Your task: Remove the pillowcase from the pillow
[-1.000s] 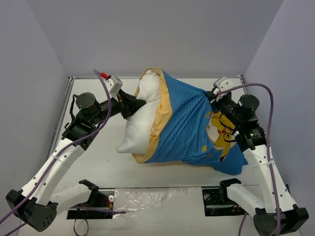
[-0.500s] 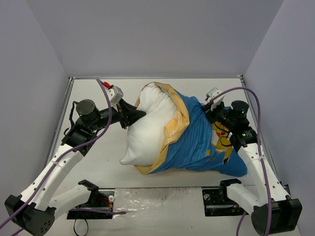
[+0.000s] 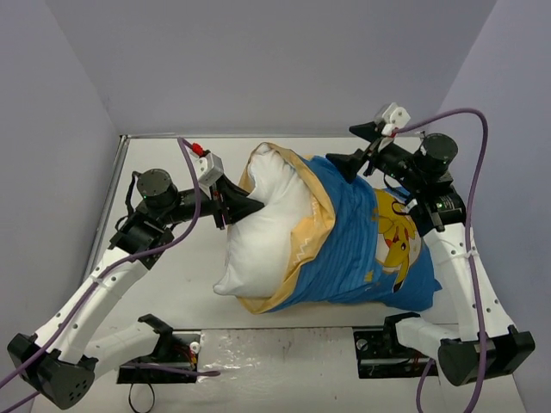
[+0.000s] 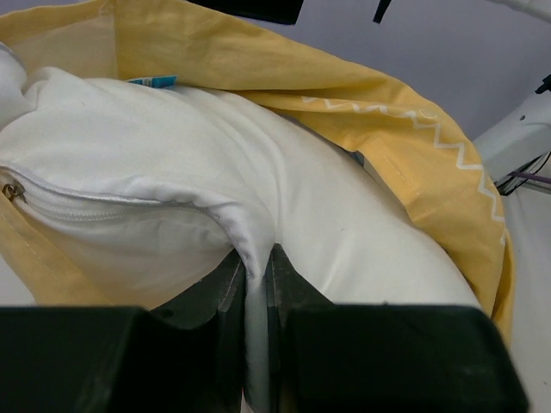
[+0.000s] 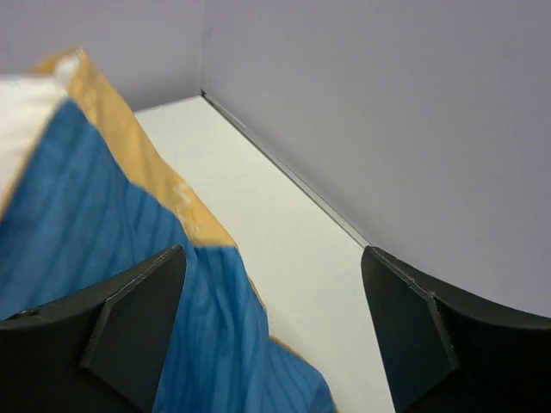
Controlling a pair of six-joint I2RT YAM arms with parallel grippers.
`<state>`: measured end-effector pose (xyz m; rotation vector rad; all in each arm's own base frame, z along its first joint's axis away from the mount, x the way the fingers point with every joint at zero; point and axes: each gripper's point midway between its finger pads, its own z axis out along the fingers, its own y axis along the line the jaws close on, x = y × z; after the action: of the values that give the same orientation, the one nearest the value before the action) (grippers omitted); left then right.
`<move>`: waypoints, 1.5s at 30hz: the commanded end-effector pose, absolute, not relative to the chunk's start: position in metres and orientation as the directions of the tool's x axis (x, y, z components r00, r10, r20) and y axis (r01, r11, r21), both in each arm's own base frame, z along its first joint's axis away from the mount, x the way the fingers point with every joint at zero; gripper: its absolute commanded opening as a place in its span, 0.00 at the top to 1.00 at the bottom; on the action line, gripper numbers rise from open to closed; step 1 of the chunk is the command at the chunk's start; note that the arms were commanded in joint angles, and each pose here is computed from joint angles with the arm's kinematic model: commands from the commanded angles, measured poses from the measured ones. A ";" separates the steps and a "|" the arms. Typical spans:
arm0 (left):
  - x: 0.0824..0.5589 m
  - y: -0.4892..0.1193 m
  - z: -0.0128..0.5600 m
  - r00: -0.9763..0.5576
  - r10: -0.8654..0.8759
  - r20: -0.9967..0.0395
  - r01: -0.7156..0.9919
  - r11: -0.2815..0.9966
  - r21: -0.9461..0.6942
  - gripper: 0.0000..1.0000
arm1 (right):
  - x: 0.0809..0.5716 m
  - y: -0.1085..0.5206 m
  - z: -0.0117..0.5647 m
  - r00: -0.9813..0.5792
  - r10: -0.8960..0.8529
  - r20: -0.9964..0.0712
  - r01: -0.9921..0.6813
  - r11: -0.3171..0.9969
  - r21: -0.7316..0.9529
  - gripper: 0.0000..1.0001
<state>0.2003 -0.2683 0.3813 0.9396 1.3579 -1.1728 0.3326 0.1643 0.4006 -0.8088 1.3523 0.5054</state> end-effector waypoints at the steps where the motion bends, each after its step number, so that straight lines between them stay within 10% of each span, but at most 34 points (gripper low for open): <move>1: 0.184 -0.266 0.416 0.043 -0.106 -0.993 0.987 0.161 0.025 0.98 | 0.326 0.186 0.439 0.123 0.085 -0.989 -0.811 0.582 -0.050 0.20; 6: 0.186 -0.268 0.411 0.031 -0.089 -0.996 0.986 0.166 0.016 0.98 | 0.325 0.204 0.460 -0.034 0.288 -0.957 -0.829 0.527 0.188 0.13; 26: 0.193 -0.295 0.412 0.033 -0.055 -0.998 0.987 0.159 0.024 0.98 | 0.334 0.254 0.407 -0.022 -0.062 -0.998 -0.790 0.613 -0.021 0.23; 31: 0.193 -0.294 0.412 0.038 -0.052 -0.998 0.986 0.162 0.029 0.98 | 0.353 0.239 0.395 -0.004 -0.154 -0.988 -0.701 0.705 -0.107 0.46; 37: 0.186 -0.296 0.413 0.045 -0.044 -0.998 0.990 0.137 0.039 0.98 | 0.374 0.243 0.391 -0.014 -0.181 -0.983 -0.661 0.739 -0.127 1.00; 45: 0.177 -0.309 0.420 0.063 -0.017 -0.998 0.993 0.098 0.061 0.98 | 0.408 0.243 0.361 -0.048 -0.307 -0.950 -0.519 0.821 -0.239 1.00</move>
<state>0.2016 -0.3038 0.3673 1.0748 1.4179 -1.0888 0.3825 0.2603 0.3613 -0.7359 1.6424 0.3977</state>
